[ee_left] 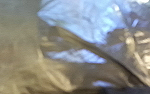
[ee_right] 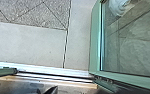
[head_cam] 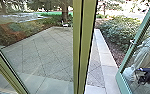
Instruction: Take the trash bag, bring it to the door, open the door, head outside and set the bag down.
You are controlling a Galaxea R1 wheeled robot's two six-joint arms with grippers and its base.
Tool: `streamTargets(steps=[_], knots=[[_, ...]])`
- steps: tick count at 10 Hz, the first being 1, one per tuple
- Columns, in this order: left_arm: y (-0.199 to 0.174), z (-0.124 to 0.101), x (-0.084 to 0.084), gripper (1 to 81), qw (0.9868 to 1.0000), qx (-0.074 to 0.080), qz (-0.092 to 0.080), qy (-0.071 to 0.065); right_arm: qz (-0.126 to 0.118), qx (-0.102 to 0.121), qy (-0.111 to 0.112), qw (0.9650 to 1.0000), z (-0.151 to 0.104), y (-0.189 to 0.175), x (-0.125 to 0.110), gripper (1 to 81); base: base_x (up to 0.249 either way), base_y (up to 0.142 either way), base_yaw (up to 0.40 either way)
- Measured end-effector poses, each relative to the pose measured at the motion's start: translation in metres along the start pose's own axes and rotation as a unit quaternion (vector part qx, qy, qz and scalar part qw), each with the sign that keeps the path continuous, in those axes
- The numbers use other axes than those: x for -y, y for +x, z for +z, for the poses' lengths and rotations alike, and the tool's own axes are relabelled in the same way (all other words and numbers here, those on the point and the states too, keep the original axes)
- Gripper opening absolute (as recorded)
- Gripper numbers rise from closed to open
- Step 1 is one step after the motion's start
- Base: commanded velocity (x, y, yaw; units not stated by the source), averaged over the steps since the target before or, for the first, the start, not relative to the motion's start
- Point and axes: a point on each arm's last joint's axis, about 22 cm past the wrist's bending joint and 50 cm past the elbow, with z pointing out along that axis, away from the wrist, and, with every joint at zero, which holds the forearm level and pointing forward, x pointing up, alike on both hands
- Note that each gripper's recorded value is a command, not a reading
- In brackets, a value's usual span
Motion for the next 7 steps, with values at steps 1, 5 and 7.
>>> streamTargets(steps=[1,5,7], knots=[[0.000,0.000,0.001,1.0,1.0000,-0.001,0.000,0.001,-0.011,0.026,0.015,0.9995,0.027,-0.043,0.014,81.1,0.000,0.000,0.000],[0.007,0.000,0.000,1.0,1.0000,-0.007,0.002,0.001,0.015,0.125,0.088,0.9881,0.122,-0.268,0.053,81.1,0.000,0.000,0.000],[0.017,-0.001,0.000,1.0,0.9998,-0.017,0.007,0.001,0.041,0.143,0.125,0.9808,0.141,-0.362,0.073,81.1,0.000,0.000,0.000]])
